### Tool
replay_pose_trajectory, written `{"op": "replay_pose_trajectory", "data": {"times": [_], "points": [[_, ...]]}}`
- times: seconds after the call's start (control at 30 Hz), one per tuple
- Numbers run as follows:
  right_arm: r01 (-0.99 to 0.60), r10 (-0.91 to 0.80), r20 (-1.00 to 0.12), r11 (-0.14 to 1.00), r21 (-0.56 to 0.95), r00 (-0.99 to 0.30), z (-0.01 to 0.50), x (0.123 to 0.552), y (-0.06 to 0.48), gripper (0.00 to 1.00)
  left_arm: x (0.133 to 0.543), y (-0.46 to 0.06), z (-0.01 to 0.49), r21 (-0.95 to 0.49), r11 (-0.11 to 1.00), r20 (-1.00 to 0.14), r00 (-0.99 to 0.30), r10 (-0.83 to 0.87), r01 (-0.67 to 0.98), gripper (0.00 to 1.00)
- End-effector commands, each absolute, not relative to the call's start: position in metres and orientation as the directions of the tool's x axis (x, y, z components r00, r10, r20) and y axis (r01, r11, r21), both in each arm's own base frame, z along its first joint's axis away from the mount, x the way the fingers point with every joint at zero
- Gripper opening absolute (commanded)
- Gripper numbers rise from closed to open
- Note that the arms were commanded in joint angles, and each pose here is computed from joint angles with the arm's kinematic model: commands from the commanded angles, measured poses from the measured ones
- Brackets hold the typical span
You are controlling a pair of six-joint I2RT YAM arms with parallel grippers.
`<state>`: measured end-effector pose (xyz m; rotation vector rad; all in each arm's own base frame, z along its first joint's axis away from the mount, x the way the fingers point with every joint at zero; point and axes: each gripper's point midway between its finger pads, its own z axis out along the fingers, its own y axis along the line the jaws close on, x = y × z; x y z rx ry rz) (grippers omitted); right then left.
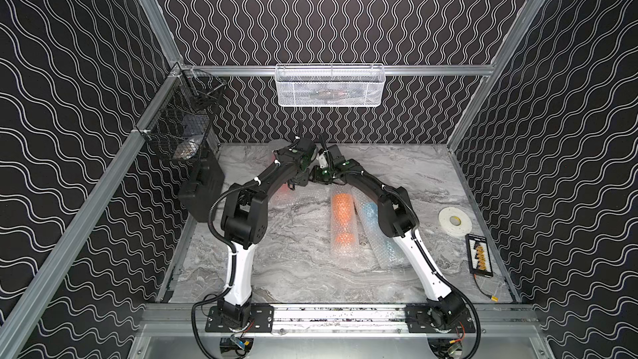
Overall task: Unpack wine glasses from bubble wrap
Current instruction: Unwrap the wine glass from the bubble wrap.
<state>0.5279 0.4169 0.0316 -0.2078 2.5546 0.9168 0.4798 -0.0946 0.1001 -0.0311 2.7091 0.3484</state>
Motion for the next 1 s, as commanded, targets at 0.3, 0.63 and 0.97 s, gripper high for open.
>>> {"op": "replay_pose_trajectory", "data": {"times": [0.3, 0.63, 0.97], "points": [[-0.257, -0.005, -0.407, 0.783, 0.567, -0.913, 0.027, 0.522, 0.413, 0.32, 0.474, -0.077, 0.09, 0.331, 0.94, -0.362, -0.931, 0.05, -0.078, 0.25], [-0.256, -0.004, -0.404, 0.78, 0.571, -0.915, 0.028, 0.521, 0.413, 0.32, 0.475, -0.068, 0.1, 0.308, 0.946, -0.384, -0.923, 0.029, -0.099, 0.0], [-0.251, 0.001, -0.396, 0.773, 0.583, -0.918, 0.027, 0.521, 0.415, 0.32, 0.482, -0.088, 0.119, 0.257, 0.964, -0.446, -0.893, 0.057, -0.067, 0.51]]}}
